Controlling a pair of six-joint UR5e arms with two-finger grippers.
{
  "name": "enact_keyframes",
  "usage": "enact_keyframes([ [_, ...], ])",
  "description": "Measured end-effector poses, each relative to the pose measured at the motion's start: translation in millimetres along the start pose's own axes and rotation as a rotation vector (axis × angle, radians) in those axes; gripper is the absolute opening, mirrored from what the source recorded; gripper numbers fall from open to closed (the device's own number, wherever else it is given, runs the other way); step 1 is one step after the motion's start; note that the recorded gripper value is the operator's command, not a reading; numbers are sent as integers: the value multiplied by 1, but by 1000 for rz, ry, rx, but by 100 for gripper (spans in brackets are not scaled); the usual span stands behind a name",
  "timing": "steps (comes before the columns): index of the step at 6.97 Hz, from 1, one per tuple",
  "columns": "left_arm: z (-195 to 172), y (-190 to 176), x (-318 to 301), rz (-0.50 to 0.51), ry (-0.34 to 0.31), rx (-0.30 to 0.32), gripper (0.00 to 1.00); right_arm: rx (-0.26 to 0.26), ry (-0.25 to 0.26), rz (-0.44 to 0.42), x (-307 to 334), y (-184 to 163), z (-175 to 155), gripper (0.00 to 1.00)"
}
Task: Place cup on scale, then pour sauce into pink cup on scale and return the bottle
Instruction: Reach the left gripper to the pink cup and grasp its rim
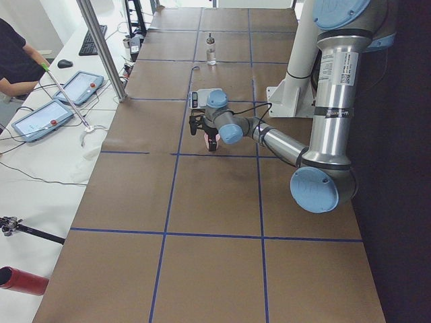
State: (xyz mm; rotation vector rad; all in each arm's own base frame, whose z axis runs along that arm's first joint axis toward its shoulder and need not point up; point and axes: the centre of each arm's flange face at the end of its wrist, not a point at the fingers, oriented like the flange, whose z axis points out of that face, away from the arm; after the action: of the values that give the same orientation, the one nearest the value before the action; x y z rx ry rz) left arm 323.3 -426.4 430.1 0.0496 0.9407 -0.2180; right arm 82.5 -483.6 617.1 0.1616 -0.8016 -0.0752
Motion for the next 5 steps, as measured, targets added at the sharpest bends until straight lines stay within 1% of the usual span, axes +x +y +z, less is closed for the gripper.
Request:
enact_keyframes([
  [1, 8, 5, 0, 4, -8, -12, 100, -1, -1, 2, 0, 0, 0, 100],
  [2, 13, 10, 3, 12, -11, -25, 89, -4, -1, 5, 0, 0, 0, 100],
  [3, 17, 15, 6, 19, -10, -34, 43, -5, -2, 7, 0, 0, 0, 100],
  [4, 20, 20, 9, 19, -9, -42, 6, -6, -3, 8, 0, 0, 0, 100],
  [5, 22, 22, 12, 6, -10, -47, 0, -7, -3, 9, 1, 0, 1, 100],
])
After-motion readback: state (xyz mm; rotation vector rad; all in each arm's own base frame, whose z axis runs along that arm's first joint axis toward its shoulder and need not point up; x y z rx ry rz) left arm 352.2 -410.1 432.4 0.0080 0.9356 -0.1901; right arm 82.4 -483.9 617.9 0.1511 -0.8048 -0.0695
